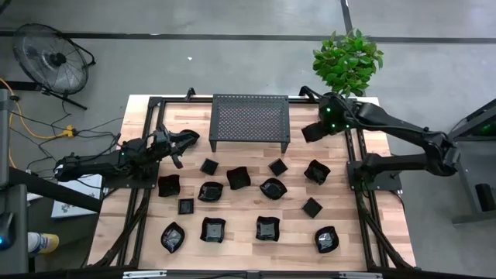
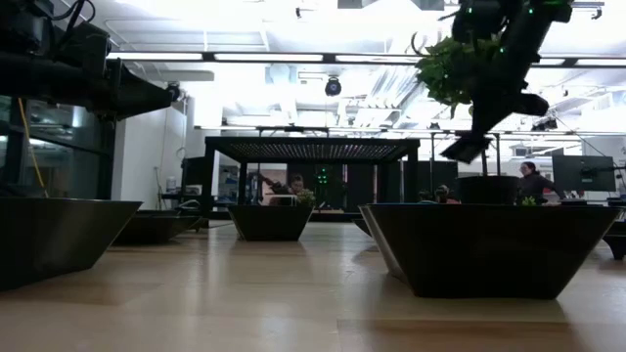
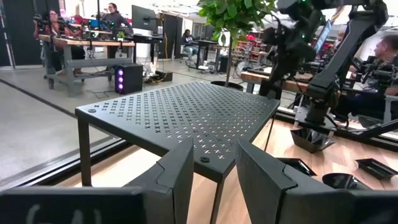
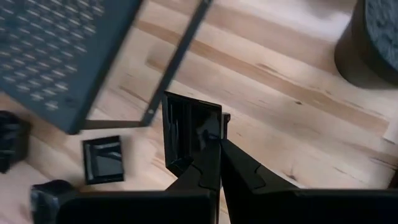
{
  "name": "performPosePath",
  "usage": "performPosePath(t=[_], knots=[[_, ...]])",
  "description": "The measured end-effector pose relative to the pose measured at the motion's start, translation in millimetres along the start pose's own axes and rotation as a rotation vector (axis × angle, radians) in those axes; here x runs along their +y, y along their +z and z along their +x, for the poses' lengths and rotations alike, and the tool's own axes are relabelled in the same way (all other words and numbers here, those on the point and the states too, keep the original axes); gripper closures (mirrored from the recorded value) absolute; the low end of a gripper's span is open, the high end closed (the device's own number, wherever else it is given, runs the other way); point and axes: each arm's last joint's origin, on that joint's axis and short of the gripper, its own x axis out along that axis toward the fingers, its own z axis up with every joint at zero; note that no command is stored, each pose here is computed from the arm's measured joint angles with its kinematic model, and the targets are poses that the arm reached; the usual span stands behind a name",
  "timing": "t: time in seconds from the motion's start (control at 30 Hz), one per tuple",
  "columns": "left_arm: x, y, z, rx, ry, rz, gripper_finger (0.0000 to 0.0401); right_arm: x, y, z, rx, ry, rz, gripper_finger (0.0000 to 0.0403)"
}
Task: Pick & Place Mini shaped plates
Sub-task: Put the square plate on the shelf
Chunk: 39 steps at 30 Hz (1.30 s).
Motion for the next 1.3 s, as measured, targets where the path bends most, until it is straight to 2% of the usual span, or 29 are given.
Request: performPosePath(t=[0.43,0.67,0.97,1.3], knots=[[0.0,0.0,0.0,0.0,0.0,0.0,0.0284,35.8,26.6,-33.0,-0.252,0.234,-0.026,0.0402],[0.0,0.0,0.0,0.0,0.0,0.0,0.0284,49.7,39.3,-25.2,-0.334,0.415,0.038,0.0402],[0.0,0.0,0.0,0.0,0.0,0.0,0.0284,56.2,56.3,6.6,-0.272,0.469,0.167,0.0403],[0.0,0.0,0.0,0.0,0.0,0.0,0.0284,43.4,76.1,45.8,-0.163,0.47,0.284,0.0403]])
